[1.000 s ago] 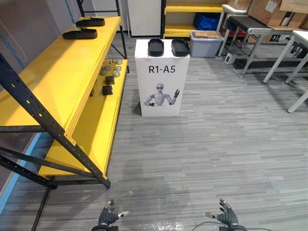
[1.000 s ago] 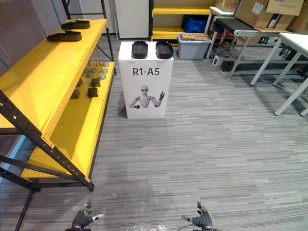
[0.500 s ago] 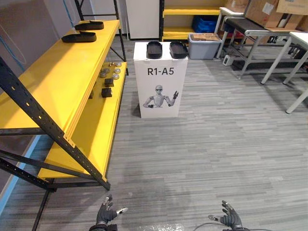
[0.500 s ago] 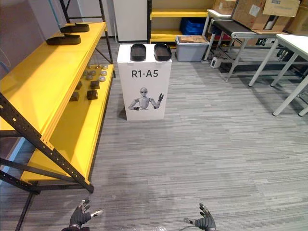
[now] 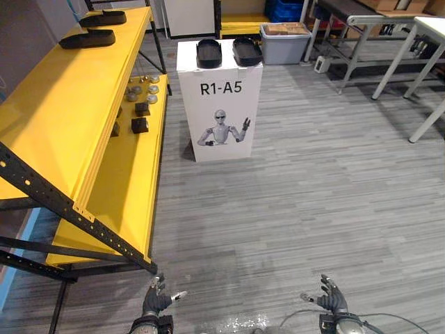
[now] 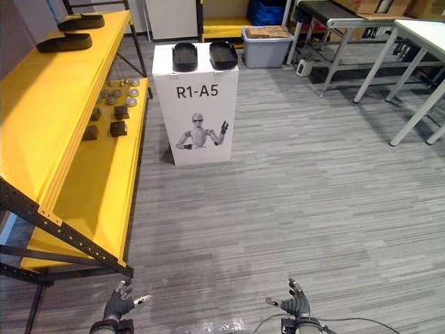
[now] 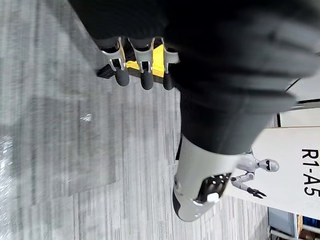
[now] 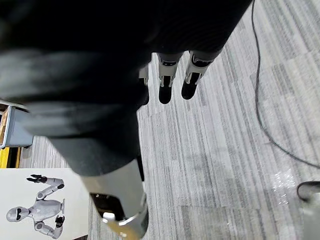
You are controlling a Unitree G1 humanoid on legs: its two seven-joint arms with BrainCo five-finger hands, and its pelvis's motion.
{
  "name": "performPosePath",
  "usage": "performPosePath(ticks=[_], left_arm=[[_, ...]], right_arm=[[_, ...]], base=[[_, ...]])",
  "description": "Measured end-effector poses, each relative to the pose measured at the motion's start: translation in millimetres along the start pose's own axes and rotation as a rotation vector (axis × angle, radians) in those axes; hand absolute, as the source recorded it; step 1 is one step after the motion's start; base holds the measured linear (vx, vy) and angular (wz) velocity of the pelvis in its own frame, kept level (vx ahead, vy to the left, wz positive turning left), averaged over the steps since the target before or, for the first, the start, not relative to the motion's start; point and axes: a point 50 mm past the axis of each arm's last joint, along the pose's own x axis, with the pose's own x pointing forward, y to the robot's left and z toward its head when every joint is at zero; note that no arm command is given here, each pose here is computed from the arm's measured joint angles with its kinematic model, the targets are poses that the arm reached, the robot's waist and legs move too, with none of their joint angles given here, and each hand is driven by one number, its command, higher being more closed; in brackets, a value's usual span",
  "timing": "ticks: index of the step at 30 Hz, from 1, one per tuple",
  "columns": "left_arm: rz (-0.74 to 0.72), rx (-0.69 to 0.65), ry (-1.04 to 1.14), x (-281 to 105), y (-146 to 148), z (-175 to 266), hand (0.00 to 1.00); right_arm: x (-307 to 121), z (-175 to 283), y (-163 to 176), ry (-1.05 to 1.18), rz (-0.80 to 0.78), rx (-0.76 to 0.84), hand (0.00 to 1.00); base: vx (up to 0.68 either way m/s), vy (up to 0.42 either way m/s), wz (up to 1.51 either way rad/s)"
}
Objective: Walk over and take plastic housings, then place them on the shelf
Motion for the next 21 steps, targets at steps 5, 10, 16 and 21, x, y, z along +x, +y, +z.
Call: performPosePath(ticks=[5, 10, 16, 21], left_arm=[[0.002, 0.015, -0.055, 11, -2, 20, 0.00], [-0.011, 0.017, -0.060, 17, -7, 24, 0.00], [-0.028, -0.047, -0.049, 8, -22, 16, 0.00], [-0.027, -0.076, -0.059, 4, -23, 16, 0.00]], right_arm=[[6, 13, -7, -0.030, -0.017, -0.018, 0.00], [10, 24, -17, -0.061, -0.041, -0.038, 0.00], [6, 31, -1, -0.114, -0.012, 0.025, 0.00], [6, 30, 1, -0.109, -0.018, 0.037, 0.00]], base=[[0.40, -0.056, 0.44], [0.60, -0.234, 0.20], [0.56, -0.203, -0.10], [0.43, -0.030, -0.43]])
